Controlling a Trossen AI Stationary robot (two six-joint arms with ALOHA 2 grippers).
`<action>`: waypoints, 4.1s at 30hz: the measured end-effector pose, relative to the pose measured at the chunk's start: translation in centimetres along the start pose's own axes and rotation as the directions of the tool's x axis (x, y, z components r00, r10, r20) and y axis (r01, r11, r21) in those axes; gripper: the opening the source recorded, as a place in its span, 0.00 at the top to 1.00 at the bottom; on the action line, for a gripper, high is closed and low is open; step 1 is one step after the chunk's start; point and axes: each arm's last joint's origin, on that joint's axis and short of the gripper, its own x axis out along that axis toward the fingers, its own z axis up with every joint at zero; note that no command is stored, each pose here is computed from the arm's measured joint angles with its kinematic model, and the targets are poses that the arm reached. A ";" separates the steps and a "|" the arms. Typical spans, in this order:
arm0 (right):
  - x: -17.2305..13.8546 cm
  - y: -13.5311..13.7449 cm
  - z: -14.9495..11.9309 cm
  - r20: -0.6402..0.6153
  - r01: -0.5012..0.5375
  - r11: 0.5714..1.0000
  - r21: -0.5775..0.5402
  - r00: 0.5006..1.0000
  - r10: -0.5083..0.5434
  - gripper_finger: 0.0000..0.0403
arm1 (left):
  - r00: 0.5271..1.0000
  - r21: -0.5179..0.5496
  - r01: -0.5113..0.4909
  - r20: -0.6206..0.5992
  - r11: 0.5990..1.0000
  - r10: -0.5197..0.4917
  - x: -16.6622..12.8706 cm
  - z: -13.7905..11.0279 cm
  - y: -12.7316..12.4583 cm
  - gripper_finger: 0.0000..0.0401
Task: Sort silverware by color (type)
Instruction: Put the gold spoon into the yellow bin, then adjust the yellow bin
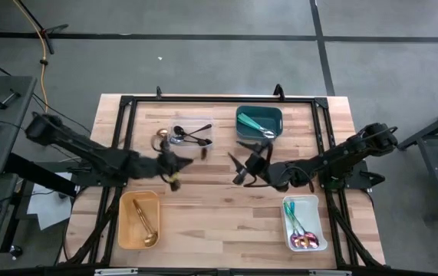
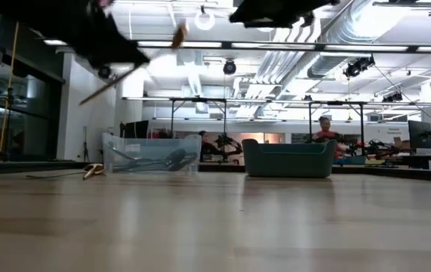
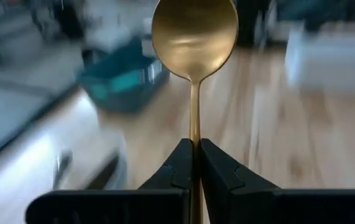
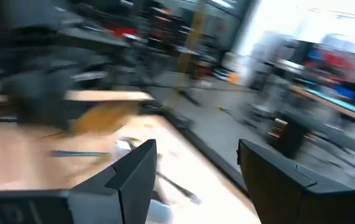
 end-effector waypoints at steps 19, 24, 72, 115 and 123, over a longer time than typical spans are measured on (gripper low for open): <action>4.7 -1.4 -1.6 0.075 -0.392 0.907 0.153 0.920 0.385 0.45 | 0.914 -0.073 0.241 0.352 0.968 -0.201 -2.7 -0.7 3.7 0.99; 4.9 -1.4 -1.4 0.101 -0.426 0.891 0.157 0.904 0.415 0.45 | 0.919 -0.067 0.247 0.332 0.967 -0.211 -2.6 -0.9 3.5 0.99; 4.7 -1.1 -2.7 -0.026 -0.430 0.877 0.216 0.895 0.446 0.45 | 0.488 0.106 0.842 -0.567 0.529 -0.663 -10.1 -3.9 -7.6 0.98; 4.6 -0.9 -2.9 -0.045 -0.433 0.873 0.223 0.890 0.453 0.45 | 0.576 0.189 0.754 -0.652 0.629 -0.494 -10.9 -5.5 -6.7 0.89; 4.6 -0.9 -2.9 -0.045 -0.434 0.874 0.218 0.890 0.453 0.45 | 0.635 0.292 0.740 -0.600 0.605 -0.487 -10.9 -4.7 -6.9 0.88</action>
